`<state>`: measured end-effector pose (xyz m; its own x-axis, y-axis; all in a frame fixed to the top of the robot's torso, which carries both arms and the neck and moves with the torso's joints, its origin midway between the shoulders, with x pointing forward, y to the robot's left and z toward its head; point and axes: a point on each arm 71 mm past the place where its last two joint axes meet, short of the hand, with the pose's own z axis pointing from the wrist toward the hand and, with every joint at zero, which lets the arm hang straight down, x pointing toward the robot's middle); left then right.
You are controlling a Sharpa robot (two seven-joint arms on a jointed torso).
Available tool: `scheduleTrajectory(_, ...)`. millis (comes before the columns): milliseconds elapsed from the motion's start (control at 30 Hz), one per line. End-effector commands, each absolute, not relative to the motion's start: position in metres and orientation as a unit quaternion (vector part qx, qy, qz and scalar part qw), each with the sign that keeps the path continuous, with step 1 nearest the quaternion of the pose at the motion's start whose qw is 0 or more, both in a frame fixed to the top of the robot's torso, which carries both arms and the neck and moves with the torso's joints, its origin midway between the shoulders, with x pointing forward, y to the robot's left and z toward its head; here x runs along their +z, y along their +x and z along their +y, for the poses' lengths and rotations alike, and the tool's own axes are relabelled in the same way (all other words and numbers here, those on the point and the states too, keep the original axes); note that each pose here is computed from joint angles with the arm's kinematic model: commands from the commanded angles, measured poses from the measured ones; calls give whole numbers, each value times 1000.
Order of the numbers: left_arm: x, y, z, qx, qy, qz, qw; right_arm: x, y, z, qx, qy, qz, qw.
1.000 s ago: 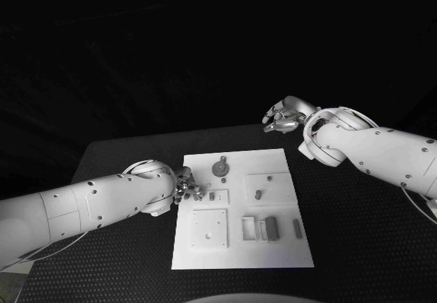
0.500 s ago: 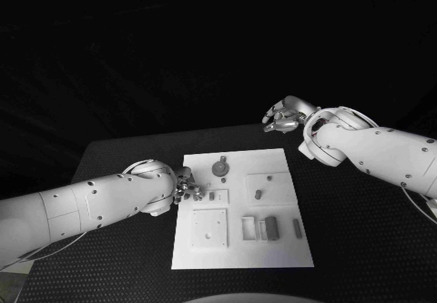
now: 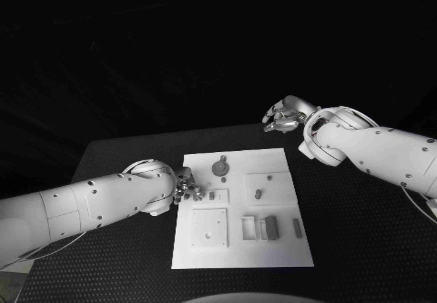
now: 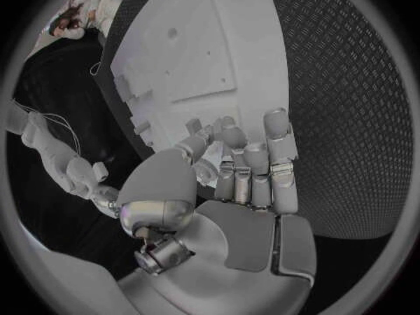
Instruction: Assemble the parts on the task board
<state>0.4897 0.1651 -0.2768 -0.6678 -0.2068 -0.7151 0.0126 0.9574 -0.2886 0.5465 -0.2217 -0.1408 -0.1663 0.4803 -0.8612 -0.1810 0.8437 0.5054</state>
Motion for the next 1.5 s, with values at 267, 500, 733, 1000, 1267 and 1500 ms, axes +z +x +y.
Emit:
scheduleTrajectory(267, -280, 488, 165, -130, -43, 908, 395, -141, 546, -220, 263, 98, 720, 634)
scheduleTrajectory(500, -280, 488, 164, -131, -42, 909, 394, -141, 546, -220, 263, 99, 720, 634)
scheduleTrajectory(733, -280, 488, 163, -130, -40, 909, 393, -141, 546, -220, 263, 99, 720, 634)
scheduleTrajectory(1000, -280, 487, 162, -131, -41, 910, 392, -141, 546, -221, 263, 99, 720, 634)
scheduleTrajectory(1267, -280, 487, 162, -133, -42, 910, 389, -141, 546, -221, 263, 99, 720, 634)
scheduleTrajectory(1500, -280, 487, 161, -135, -43, 911, 388, -141, 545, -221, 262, 99, 721, 634)
